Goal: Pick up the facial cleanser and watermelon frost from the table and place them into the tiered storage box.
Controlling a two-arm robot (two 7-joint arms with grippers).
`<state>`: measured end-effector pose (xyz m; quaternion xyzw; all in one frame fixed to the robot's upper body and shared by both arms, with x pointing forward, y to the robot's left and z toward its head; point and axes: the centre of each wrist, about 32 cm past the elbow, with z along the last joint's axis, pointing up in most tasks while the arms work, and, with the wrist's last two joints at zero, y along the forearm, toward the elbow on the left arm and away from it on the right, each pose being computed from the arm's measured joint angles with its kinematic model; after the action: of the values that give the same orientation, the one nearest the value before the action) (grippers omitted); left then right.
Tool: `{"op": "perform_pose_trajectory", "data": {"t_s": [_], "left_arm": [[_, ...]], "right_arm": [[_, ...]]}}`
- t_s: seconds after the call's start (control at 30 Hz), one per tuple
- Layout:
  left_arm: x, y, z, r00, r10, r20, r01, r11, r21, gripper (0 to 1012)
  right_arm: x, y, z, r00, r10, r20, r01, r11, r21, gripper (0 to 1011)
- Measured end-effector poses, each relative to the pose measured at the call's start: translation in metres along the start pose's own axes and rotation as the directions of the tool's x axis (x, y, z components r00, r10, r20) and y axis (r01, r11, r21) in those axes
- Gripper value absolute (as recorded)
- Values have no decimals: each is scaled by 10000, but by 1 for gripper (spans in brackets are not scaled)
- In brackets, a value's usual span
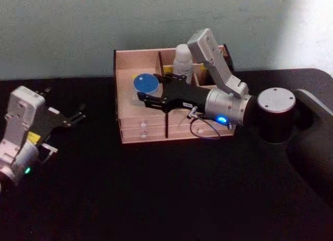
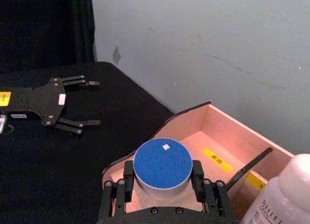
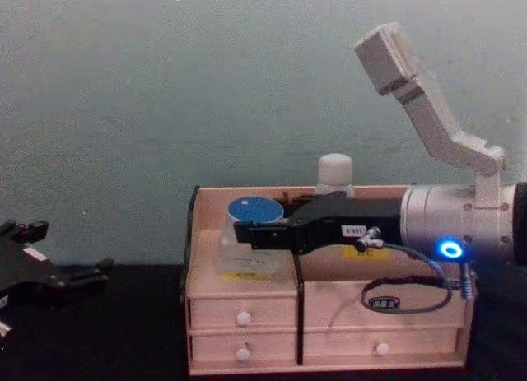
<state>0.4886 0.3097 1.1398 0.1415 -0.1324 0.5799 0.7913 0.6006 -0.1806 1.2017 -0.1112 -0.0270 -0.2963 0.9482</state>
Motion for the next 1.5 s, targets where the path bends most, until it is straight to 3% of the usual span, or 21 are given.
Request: {"op": "perform_pose_trajectory", "data": {"t_s": [0.57, 1.5], "left_arm": [[0, 0, 0, 10000, 1, 0, -1, 10000, 0, 1001], [0, 0, 0, 10000, 0, 0, 0, 10000, 0, 1001]], "right_arm": [[12, 108, -30, 9993, -132, -343, 128, 9998, -125, 704], [43, 144, -49, 9960, -229, -859, 205, 9994, -282, 704]]}}
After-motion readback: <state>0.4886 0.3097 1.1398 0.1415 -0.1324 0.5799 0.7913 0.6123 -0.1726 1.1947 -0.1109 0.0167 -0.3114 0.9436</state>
